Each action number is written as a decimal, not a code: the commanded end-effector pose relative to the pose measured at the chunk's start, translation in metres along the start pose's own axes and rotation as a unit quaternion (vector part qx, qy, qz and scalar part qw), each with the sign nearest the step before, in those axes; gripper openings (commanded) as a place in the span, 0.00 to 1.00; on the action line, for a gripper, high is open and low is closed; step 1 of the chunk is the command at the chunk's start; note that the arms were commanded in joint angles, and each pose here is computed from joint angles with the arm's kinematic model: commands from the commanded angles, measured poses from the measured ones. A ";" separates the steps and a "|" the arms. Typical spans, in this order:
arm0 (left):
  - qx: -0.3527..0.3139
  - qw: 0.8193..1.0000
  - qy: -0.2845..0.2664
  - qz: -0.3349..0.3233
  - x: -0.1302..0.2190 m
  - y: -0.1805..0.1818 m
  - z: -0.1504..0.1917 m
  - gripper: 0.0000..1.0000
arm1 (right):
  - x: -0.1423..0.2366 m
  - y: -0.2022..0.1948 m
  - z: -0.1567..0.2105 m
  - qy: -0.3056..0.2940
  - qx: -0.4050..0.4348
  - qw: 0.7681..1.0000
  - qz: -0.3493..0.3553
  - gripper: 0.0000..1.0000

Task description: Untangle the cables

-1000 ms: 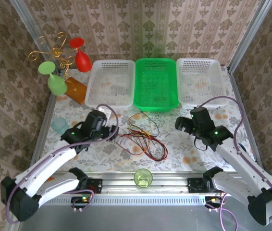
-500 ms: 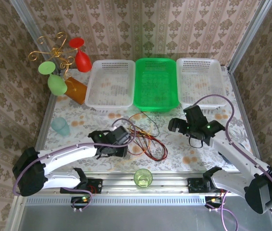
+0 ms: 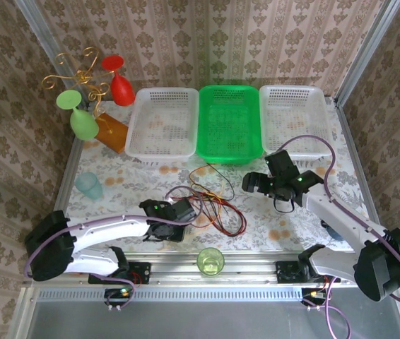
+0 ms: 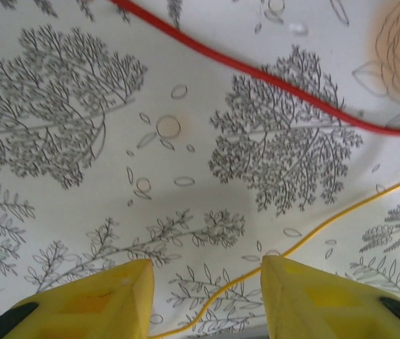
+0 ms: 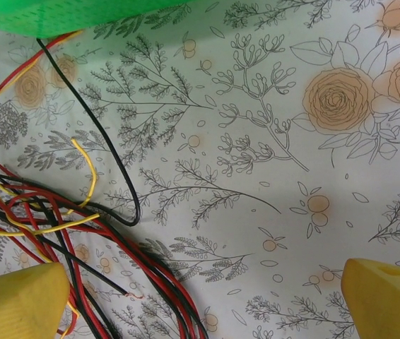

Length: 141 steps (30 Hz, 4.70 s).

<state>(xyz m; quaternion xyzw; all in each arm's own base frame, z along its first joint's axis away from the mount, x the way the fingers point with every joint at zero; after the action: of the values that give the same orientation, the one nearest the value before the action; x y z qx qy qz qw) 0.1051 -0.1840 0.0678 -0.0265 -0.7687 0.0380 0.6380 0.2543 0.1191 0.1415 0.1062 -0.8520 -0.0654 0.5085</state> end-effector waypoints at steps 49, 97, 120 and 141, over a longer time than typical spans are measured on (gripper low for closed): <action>-0.163 0.961 -0.212 0.071 0.197 -0.086 -0.142 0.00 | 0.085 0.077 -0.056 -0.284 0.253 0.901 -0.208 1.00; -0.420 0.768 -0.427 0.227 0.250 -0.044 -0.108 0.70 | 0.086 0.178 -0.114 -0.259 0.330 0.817 -0.395 0.00; -0.397 0.770 -0.416 0.277 0.148 -0.078 -0.141 0.31 | 0.112 0.183 -0.112 -0.262 0.301 0.800 -0.448 0.00; -0.394 0.717 -0.550 0.169 0.301 -0.073 -0.188 0.00 | 0.202 0.128 -0.165 -0.430 0.203 0.848 -0.233 0.00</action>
<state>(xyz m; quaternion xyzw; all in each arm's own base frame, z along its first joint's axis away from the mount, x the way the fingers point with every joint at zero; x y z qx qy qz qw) 0.2366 -0.2303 0.3827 -0.3938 -0.9105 -0.1214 0.0349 0.2857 0.2155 0.3990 0.4383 -0.8949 -0.0577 0.0609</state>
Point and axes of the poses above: each hand's point on the last joint's axis, 136 mm out from that joint toward the fingers, its own x axis back along the fingers, its own y axis along the line the jaws close on, z = x × y, the point moved 3 cm from there along x, back along the fingers, and after that the axes turned 15 degrees about x, right-handed, at the moved point
